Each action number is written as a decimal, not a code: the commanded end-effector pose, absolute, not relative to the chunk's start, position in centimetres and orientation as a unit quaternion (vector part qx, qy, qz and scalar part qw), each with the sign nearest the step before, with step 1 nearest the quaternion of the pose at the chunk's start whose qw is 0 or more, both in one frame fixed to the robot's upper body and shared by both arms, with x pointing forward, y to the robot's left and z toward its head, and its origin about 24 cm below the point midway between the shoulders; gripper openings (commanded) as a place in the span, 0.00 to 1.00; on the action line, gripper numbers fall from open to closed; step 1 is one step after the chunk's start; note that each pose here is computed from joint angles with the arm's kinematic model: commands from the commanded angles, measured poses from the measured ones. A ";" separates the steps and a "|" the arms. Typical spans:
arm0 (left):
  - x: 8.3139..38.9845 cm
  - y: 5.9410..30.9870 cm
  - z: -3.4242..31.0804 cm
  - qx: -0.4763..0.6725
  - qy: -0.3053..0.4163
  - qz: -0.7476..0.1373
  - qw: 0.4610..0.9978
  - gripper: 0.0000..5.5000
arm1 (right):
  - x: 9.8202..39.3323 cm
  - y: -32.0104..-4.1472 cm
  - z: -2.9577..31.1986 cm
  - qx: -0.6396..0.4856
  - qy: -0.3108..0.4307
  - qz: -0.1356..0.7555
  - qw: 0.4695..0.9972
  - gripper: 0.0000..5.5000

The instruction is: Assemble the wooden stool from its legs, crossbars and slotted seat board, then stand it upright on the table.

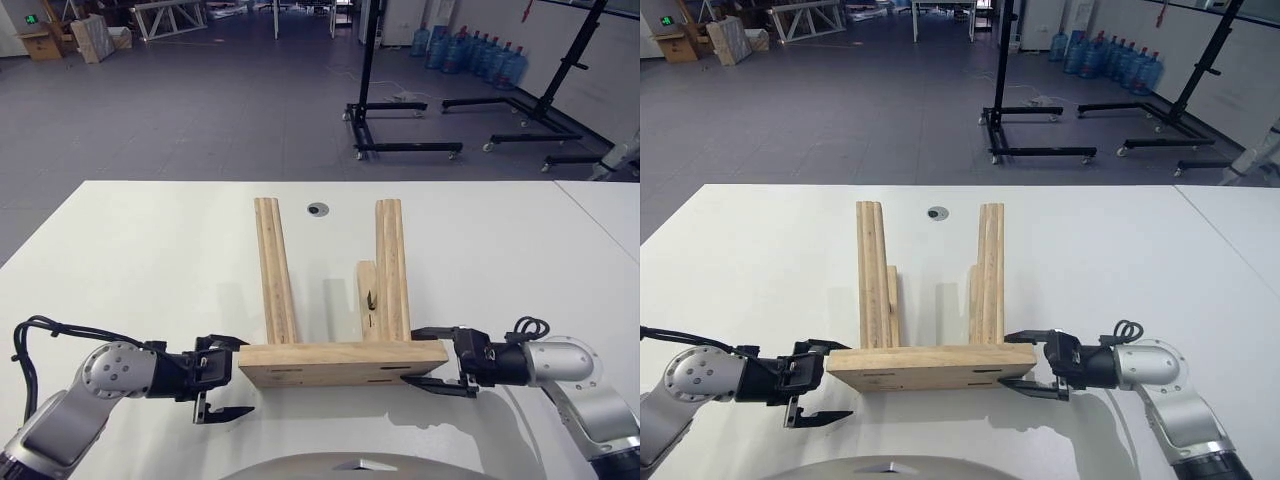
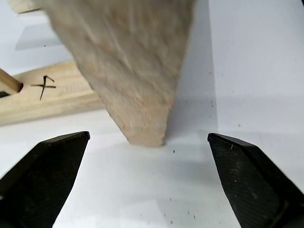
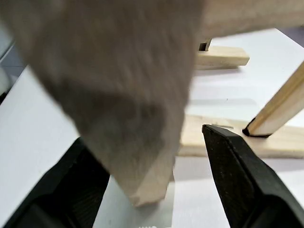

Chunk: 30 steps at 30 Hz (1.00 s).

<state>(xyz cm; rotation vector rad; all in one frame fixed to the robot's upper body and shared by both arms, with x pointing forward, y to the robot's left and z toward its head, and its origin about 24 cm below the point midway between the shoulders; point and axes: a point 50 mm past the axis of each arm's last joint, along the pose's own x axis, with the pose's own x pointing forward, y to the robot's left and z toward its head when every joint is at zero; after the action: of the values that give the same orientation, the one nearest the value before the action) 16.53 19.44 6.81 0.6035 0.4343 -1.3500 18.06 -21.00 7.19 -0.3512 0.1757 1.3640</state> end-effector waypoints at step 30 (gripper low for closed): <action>20.2 15.7 7.8 0.105 0.040 -0.671 0.733 0.26 | 20.2 -18.0 12.3 -0.114 0.079 0.701 0.700 0.24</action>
<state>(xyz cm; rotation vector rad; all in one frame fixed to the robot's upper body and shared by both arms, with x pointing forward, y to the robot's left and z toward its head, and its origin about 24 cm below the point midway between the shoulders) 19.80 17.66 5.53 0.3629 0.2702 -1.4350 20.37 -20.16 10.79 -0.3567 0.2931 1.5091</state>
